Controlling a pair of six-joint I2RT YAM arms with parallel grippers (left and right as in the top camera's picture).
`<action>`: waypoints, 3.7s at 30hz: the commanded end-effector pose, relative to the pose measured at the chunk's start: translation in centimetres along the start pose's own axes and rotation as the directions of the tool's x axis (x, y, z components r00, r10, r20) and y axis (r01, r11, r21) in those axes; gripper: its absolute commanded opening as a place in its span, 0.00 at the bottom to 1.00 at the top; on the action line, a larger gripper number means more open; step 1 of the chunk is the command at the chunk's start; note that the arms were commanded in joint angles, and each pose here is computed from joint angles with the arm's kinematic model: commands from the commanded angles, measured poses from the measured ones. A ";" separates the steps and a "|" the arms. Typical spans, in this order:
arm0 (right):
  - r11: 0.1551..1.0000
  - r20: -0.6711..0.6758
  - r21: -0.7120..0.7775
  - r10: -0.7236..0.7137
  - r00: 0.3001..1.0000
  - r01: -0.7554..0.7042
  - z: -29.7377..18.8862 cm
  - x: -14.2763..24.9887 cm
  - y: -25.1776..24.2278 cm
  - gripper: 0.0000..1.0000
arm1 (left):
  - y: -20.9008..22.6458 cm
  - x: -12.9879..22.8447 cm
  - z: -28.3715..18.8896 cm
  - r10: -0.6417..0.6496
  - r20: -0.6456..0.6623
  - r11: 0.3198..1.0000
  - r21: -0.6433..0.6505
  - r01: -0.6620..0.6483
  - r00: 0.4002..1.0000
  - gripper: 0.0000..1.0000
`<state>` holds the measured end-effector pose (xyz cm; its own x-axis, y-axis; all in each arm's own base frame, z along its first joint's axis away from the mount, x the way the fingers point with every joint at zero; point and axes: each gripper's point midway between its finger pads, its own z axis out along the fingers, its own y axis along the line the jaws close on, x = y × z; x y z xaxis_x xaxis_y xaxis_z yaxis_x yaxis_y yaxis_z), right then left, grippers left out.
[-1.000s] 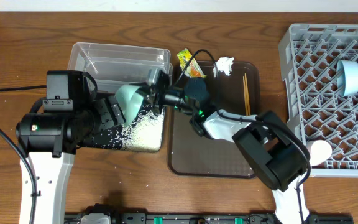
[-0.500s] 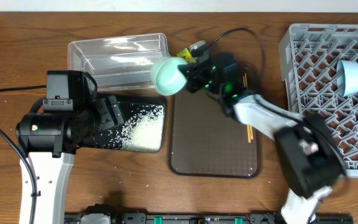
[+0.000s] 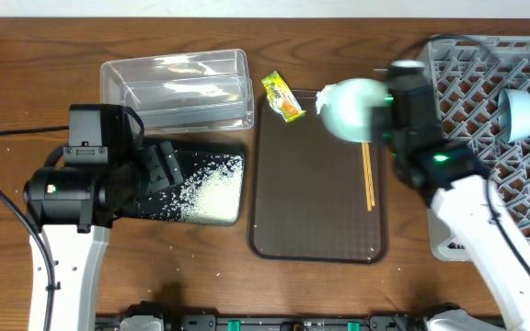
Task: Sort waste into correct bins and load items into the dishwasher rack
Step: 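Carry the emptied green bowl into the dish rack and release it, then move the right gripper back to the chopsticks and grasp them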
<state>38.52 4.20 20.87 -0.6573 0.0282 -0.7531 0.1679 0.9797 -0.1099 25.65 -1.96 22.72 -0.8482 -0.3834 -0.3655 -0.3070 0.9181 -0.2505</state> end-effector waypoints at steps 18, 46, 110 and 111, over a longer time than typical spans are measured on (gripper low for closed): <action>0.575 0.060 0.815 0.053 0.997 -0.079 2.1 -1.0 -21.4 0.01 | 0.3 -0.2 0.0 -0.010 0.007 1.000 -0.013 0.010 1.000 0.89; 0.409 -0.218 0.849 -0.308 0.926 0.336 11.9 -2.4 -16.9 0.01 | 0.3 -0.2 0.0 -0.009 0.007 1.000 -0.013 0.009 1.000 0.90; 0.974 -0.487 -0.226 -0.090 0.869 -0.026 9.3 14.7 9.9 0.38 | 0.3 -0.2 0.0 -0.009 0.007 1.000 -0.013 0.009 1.000 0.89; 0.973 -0.498 -0.231 -0.091 0.862 -0.031 9.5 15.1 9.9 0.34 | 0.3 -0.2 0.0 -0.009 0.007 1.000 -0.013 0.009 1.000 0.89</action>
<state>37.64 12.22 3.58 -0.9303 -0.0072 -0.3668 -0.0140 0.9998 0.0158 25.65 -1.96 22.72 -0.8482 -0.3834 -0.3655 -0.3070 0.9181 -0.2505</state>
